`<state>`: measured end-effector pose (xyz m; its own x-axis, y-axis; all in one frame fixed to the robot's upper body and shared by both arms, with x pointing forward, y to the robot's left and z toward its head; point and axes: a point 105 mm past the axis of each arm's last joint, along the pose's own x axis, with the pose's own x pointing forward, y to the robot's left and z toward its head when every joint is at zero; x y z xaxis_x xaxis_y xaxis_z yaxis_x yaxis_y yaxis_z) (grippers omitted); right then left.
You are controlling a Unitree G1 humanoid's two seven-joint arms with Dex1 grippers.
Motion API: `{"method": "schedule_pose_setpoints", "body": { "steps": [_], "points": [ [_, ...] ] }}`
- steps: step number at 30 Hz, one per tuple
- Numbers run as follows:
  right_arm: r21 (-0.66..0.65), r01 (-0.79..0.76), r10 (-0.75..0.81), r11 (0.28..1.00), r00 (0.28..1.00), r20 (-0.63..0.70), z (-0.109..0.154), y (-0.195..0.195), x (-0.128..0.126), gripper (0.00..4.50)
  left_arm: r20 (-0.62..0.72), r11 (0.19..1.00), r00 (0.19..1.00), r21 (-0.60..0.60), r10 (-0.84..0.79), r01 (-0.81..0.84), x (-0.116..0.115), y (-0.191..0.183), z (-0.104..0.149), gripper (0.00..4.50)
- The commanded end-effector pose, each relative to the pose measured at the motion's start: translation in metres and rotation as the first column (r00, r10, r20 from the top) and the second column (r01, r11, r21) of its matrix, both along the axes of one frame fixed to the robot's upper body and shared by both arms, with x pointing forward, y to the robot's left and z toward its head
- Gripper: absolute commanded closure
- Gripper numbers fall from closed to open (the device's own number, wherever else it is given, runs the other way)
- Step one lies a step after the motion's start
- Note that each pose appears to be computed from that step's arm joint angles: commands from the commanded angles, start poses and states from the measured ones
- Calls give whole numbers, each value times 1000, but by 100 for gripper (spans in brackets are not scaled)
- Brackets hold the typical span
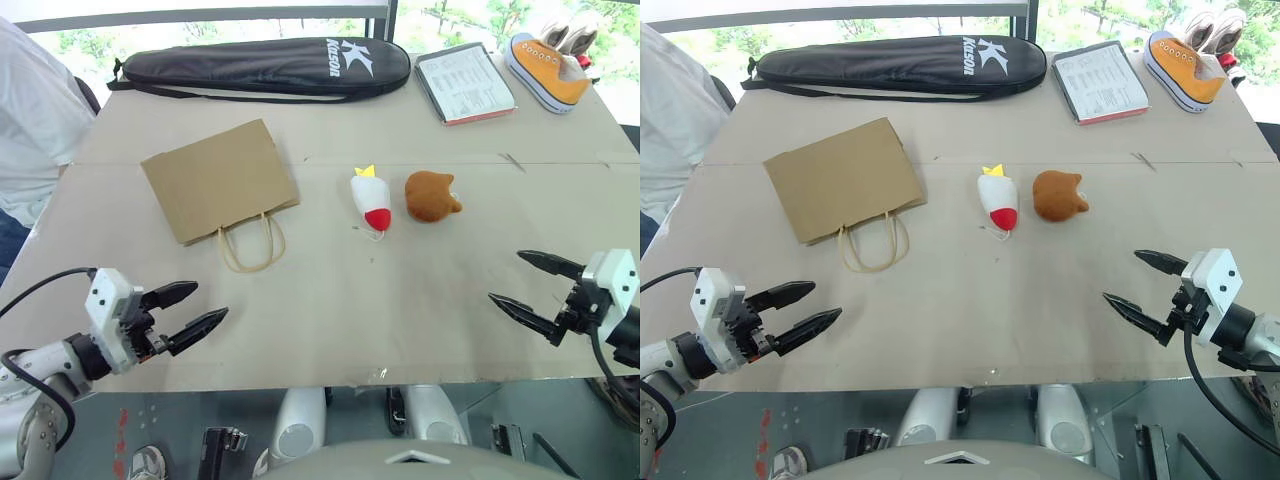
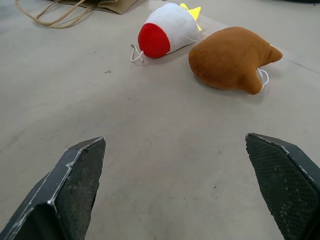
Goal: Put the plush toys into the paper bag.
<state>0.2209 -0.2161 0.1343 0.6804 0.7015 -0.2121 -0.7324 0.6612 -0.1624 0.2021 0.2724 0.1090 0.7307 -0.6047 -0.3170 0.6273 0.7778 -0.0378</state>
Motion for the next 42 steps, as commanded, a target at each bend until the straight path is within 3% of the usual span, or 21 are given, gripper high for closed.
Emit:
{"method": "schedule_pose_setpoints", "body": {
  "steps": [1,5,10,15,19,21,22,26,28,30,31,34,39,42],
  "points": [
    [9,-40,40,999,998,49,10,8,-1,15,103,996,995,88,-7,-3,12,6,13,0],
    [52,-72,68,996,995,79,13,23,0,15,347,924,935,376,-72,-68,43,27,34,0],
    [62,-91,85,994,991,102,13,35,-1,15,441,782,855,619,-272,-71,58,33,39,0],
    [69,-86,78,994,990,115,15,44,-3,15,482,693,769,717,-420,-71,78,17,39,0],
    [68,-67,58,995,990,131,18,49,-4,15,510,677,719,733,-472,-76,94,1,38,0],
    [68,-62,53,996,990,132,19,53,-4,0,484,676,723,736,-492,-33,98,-5,31,53],
    [57,-49,41,997,990,134,18,55,-3,0,498,714,740,699,-452,-34,102,-6,32,77],
    [49,-26,18,998,989,145,20,65,0,0,531,839,783,543,-323,-22,110,-11,38,272],
    [61,-12,4,998,992,124,18,68,5,0,514,927,827,375,-228,23,108,-17,43,357],
    [70,44,-51,997,993,105,16,64,17,52,455,980,880,191,-137,54,107,-23,48,441],
    [56,71,-77,996,990,116,16,62,23,78,426,992,899,109,-102,61,106,-26,51,450],
    [63,56,-65,996,987,149,20,75,37,214,310,987,949,-129,-49,93,101,-42,63,450],
    [108,-174,155,979,973,169,24,155,61,431,194,910,979,-391,-67,140,92,-77,88,450],
    [103,-304,279,947,939,201,29,207,75,442,174,874,982,-465,-68,143,92,-88,102,450]
  ]
}}
